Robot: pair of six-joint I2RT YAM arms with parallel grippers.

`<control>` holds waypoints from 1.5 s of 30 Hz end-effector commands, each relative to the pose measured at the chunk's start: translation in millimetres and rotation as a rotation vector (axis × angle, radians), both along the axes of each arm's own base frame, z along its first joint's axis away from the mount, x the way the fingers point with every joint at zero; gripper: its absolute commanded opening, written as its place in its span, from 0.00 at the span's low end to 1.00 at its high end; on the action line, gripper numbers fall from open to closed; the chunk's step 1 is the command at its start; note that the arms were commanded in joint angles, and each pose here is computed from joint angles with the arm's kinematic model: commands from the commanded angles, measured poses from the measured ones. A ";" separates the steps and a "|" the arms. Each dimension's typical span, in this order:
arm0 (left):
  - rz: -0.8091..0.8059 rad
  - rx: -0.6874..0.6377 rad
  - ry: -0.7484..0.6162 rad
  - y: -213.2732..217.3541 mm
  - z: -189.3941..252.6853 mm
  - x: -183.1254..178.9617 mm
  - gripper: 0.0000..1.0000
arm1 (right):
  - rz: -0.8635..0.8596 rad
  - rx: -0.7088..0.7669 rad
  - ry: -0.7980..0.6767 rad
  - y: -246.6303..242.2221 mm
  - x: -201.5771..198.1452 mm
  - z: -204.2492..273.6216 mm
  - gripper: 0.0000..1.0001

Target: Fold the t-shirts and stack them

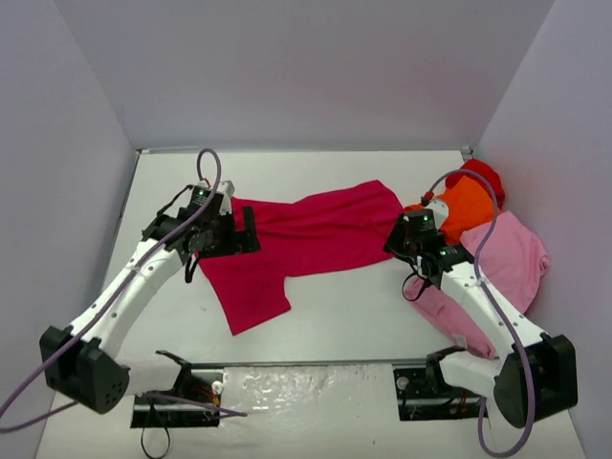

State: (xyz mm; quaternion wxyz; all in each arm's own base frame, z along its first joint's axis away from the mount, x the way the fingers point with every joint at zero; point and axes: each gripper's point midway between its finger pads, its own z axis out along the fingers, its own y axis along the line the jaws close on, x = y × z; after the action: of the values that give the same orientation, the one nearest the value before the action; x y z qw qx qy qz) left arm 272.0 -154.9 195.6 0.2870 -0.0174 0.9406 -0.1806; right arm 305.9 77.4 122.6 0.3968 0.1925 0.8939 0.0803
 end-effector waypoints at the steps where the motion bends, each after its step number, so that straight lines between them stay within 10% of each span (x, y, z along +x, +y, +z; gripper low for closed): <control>1: 0.052 0.227 0.173 19.2 -35.4 -44.0 0.97 | -0.024 -0.008 0.032 -4.1 -19.8 -2.4 0.53; 18: 0.035 0.433 0.330 -1.8 -108.8 -82.4 0.94 | -0.065 -0.012 0.102 7.1 20.1 -44.5 0.54; 27: -0.230 0.521 0.382 -25.0 -141.0 -74.7 0.94 | -0.028 0.064 0.111 20.8 18.8 -54.5 0.54; 45: -0.424 0.371 0.534 -50.2 -172.4 -120.4 0.83 | -0.030 0.102 0.085 18.5 17.9 -44.2 0.54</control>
State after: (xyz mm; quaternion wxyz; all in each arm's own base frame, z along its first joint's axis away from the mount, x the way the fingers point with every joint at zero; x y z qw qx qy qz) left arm 151.7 -192.6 20.6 -0.0183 0.1904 0.9812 -0.0240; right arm 306.6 93.7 49.7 0.3066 0.2201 0.9218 0.0882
